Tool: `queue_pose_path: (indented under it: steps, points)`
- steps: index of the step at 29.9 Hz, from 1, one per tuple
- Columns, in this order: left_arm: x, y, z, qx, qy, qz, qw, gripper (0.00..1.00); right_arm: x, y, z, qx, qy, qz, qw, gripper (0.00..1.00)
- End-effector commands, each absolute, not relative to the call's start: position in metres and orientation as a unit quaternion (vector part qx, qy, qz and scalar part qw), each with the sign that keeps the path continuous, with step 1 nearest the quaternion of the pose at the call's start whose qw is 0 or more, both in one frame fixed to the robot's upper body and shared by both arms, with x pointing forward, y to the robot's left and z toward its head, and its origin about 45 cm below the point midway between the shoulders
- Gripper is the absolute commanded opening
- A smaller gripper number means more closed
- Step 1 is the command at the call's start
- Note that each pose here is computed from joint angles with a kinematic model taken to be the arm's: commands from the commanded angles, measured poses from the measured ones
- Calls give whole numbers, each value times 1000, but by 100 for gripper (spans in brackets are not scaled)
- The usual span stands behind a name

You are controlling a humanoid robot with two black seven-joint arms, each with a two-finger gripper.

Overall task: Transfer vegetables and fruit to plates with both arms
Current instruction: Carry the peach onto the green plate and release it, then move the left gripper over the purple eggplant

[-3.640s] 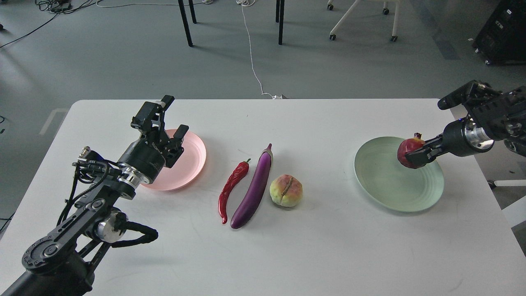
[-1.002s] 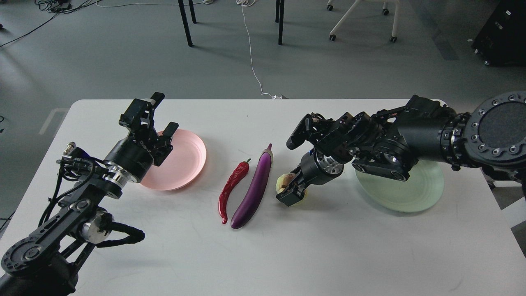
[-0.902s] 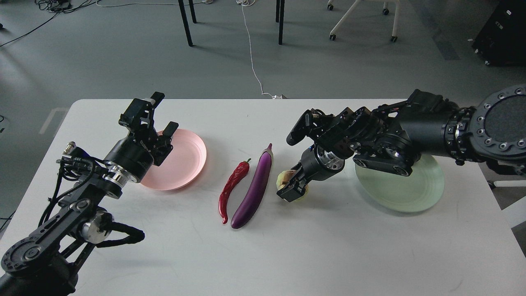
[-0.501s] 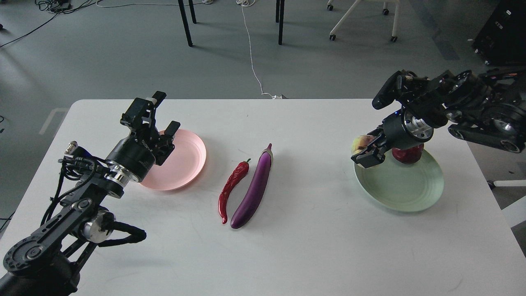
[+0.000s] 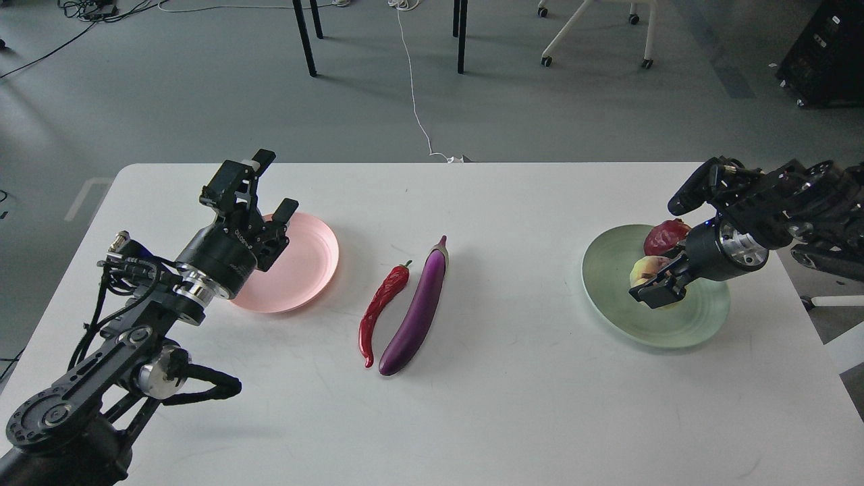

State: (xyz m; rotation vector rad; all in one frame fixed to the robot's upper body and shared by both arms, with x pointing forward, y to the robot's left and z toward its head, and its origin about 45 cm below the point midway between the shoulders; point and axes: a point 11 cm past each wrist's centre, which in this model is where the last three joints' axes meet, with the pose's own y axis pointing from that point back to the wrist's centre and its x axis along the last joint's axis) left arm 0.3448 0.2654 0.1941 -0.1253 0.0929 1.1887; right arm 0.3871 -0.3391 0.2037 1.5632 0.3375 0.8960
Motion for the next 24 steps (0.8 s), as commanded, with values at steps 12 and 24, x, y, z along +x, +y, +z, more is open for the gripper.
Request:
queue_pose_path:
  steps: [12,24]
  points:
    - [344,272,198,-50,33,555,830,98,395,-315,272,839,-164,314,412,96]
    - [336,246,207,-14,-30,497,867,98,392,-336,249,857,-509,-67,37,96]
